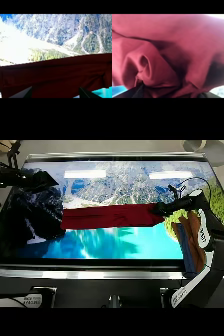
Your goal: Fold the shirts.
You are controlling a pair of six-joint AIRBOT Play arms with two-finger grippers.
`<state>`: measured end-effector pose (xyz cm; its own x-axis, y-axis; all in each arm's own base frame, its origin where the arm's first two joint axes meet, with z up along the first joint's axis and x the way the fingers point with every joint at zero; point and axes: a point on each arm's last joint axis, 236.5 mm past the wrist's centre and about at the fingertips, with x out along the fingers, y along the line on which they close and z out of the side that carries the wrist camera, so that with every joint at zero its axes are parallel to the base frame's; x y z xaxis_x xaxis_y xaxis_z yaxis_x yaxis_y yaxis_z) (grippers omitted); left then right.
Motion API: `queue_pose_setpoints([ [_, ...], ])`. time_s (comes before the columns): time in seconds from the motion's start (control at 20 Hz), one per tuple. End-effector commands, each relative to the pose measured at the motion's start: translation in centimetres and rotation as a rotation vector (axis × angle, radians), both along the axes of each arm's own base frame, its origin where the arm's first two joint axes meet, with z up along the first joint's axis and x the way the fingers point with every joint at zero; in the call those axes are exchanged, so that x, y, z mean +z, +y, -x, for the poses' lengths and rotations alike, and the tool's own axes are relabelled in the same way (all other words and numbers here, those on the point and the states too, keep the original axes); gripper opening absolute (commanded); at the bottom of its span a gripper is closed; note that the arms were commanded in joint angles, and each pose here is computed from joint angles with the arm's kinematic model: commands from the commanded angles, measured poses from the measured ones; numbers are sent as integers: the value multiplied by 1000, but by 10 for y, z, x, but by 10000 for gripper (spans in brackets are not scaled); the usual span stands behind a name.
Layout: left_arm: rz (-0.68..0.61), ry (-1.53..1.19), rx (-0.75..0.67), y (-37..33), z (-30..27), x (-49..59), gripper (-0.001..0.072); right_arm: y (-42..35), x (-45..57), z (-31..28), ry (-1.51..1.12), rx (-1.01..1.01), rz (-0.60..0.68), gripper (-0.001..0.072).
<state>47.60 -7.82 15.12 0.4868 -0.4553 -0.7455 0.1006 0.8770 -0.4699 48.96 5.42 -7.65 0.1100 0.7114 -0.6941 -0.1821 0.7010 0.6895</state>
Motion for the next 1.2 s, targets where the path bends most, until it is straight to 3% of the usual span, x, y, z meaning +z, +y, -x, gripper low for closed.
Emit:
queue_pose_setpoints([
  [0.0, 0, -6, -21, -11, 2, 2, 661, 40, 18, 4, -10, 63, -101, 711],
  [0.05, 0, -6, -27, -14, 2, 2, 661, 52, 18, 8, -8, 92, -102, 694],
  [0.15, 0, -6, -39, -19, 3, 2, 660, 77, 18, 14, -15, 152, -101, 523],
  [0.25, -1, -5, -53, -25, 4, 1, 660, 96, 19, 20, -16, 199, -103, 75],
  [0.3, -1, -2, -60, -29, 5, 0, 657, 99, 23, 22, -19, 207, -105, 18],
  [0.35, 0, 5, -68, -33, 5, -3, 646, 100, 29, 22, -32, 212, -101, 17],
  [0.4, 0, 16, -81, -39, 5, -9, 565, 100, 39, 21, -54, 213, -96, 16],
  [0.55, 4, 68, -136, -73, 4, -42, 210, 94, 91, 19, -161, 209, -78, 15],
  [0.6, 4, 92, -160, -90, 4, -61, 128, 94, 111, 22, -198, 218, -72, 15],
  [0.7, 9, 139, -214, -135, 8, -104, 30, 95, 148, 32, -255, 234, -64, 15],
  [0.9, 159, 243, -301, -249, 32, -167, 30, 98, 216, 64, -332, 249, -52, 15],
  [1.15, 383, 314, -299, -357, 65, -194, 29, 98, 269, 95, -393, 230, -22, 16],
])
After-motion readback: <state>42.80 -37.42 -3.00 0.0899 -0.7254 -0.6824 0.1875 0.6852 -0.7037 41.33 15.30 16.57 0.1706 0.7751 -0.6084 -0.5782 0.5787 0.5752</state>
